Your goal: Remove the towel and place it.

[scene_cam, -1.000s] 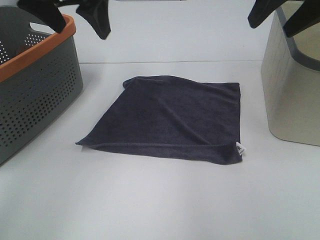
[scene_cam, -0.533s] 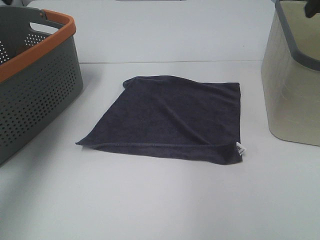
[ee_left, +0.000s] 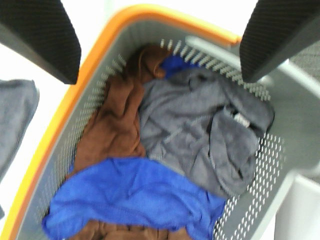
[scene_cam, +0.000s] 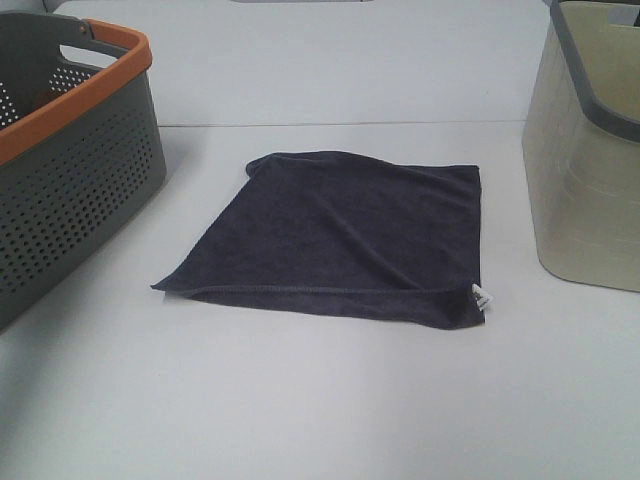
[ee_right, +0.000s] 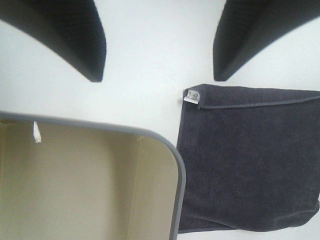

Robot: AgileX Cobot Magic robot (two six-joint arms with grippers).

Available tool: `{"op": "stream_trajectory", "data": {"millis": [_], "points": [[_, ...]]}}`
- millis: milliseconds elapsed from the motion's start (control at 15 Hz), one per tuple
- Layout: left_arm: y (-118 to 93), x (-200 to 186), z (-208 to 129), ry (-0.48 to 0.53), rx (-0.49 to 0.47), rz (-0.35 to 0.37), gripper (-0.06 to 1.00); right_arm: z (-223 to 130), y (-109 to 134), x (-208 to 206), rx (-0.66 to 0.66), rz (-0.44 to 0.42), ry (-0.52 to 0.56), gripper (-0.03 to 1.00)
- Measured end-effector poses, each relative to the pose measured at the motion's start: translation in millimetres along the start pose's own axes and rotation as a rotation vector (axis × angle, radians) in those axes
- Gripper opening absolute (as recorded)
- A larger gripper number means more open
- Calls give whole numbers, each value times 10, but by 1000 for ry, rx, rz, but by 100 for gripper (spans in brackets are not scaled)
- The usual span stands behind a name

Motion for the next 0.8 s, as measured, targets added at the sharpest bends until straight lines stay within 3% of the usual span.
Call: {"op": "stream_trajectory", "data": {"millis": [267,533,800], "points": [[-28,-468,-817,-46,20,4,81,-841,-67,-363,-41,9,-73,63],[-24,-821,-1287,-159,23,25,81,-1391,-155,-451,-55,-2,-132,63],[-44,-985,-1838,-337,20,42,81,-1774,-388,-565,-121,-134,-254,63]]}}
Point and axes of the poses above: a point on each arm's last joint axis where the gripper is mounted, x pointing out along that axis toward the gripper, y along the wrist's bending axis when the last joint is at zero, z = x × y, the point moved 5 cm from there along x, pointing out along that axis toward the gripper, and after that the axes turned 2 degrees about x, right-handed, at the moved point
